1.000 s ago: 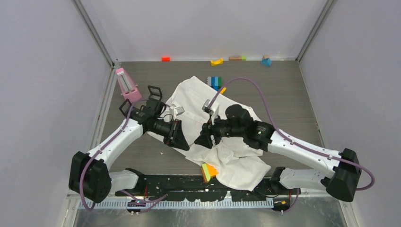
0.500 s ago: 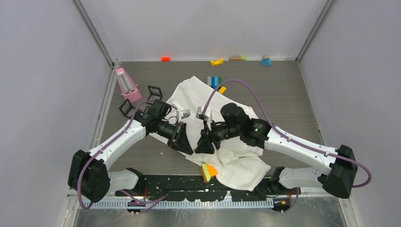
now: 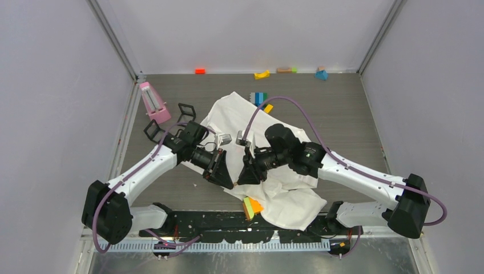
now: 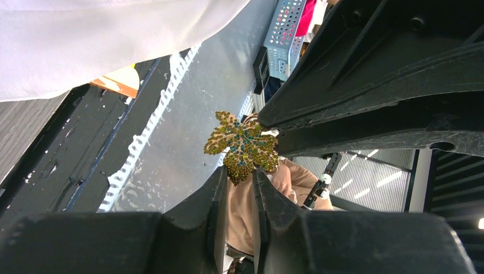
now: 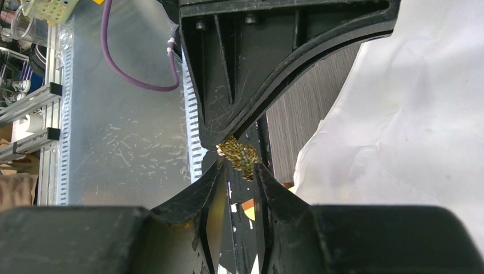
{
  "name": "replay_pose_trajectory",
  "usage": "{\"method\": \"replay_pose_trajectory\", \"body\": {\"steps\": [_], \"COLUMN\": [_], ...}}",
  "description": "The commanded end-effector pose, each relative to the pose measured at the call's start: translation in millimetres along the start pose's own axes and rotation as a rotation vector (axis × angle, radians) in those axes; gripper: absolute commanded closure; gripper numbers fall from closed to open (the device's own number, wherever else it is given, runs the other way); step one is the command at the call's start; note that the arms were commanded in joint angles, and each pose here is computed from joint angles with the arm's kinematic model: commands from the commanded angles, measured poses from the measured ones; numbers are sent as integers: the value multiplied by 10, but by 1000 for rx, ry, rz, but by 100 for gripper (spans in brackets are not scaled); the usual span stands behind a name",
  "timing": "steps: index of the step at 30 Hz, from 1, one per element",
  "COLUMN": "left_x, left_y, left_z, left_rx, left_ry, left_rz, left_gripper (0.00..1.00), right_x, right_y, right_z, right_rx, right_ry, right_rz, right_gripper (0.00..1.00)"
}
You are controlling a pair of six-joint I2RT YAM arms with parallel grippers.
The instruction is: Pin the brooch onto the clothing
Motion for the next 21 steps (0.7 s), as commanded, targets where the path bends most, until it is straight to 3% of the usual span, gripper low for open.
{"method": "replay_pose_trajectory", "body": {"steps": [1,8,12,14,16,21], "left_x": [-129,-141,-142,-158,-153,-102], "left_y": [-11,-4,-1,-4,-5,-33], "left_z": [16,13,-3,-27,-72,-249], "left_rx": [26,31,26,13,-15,-152], "left_ry": [28,28,35,49,77,166], "left_rz": [58,64,62,56,40,14], "left_gripper": [100,100,100,98,83,28], "right_x": [65,50,46,30,-55,-300], "right_y": [26,71,77,83,85,-45], "right_z": [-163,-139,-136,-135,-142,-228], "right_rx": [-36,-25,-23,-27,-47,-277], "right_ry": [-40,-30,-26,-15,10,50], "right_rz": [-61,-74,-74,-60,24,305], "right_gripper": [72,77,96,99,99,99]}}
Point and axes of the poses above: each gripper's point midway between its finger pads, its own y axis out along the fingers, its own x axis along the line the jaws close on, z = x × y, the point moved 5 cm from there along -y, back along the fingers, and after that the axes turned 10 degrees about -y, right-handed, at the moved point
